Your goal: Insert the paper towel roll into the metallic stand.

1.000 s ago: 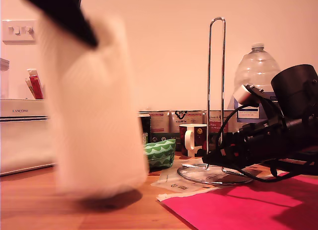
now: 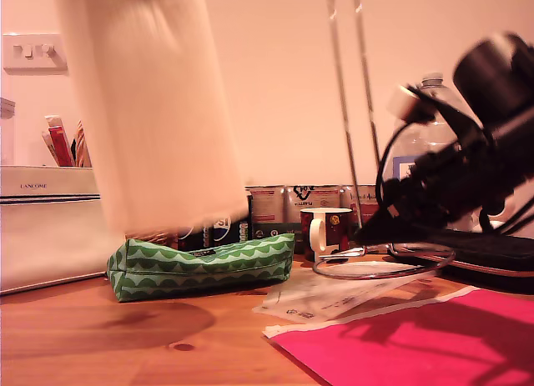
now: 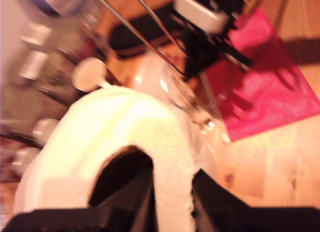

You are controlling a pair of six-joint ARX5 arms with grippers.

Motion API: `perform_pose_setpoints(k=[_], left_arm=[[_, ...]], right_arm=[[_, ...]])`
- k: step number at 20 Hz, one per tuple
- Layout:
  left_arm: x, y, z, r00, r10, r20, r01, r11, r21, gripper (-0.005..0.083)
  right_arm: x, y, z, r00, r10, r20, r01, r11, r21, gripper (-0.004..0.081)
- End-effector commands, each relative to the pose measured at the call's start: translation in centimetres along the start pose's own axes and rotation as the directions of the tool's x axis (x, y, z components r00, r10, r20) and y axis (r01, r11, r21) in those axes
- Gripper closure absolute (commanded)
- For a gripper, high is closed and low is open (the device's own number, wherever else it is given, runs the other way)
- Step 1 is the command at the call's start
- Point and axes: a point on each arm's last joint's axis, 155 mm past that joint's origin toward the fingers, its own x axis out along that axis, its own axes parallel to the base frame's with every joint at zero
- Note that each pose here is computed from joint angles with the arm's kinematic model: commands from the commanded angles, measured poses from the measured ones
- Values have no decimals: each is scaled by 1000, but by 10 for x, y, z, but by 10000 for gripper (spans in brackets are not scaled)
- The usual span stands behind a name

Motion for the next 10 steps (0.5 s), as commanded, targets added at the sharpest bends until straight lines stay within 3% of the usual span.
perform_pose_setpoints(k=[1, 4, 10], left_arm=[[-16, 13, 7, 997, 62, 36, -62, 998, -8, 794], [-37, 20, 8, 991, 106, 78, -104, 994, -29, 794], [-68, 21, 30, 975, 85, 203, -69, 994, -85, 794]], right_arm=[[-4, 2, 6, 1000, -11, -10, 10, 999, -53, 783], [-6, 5, 0, 998, -21, -54, 18, 998, -67, 783], [-6, 4, -14, 990, -62, -129, 42, 988, -149, 783]])
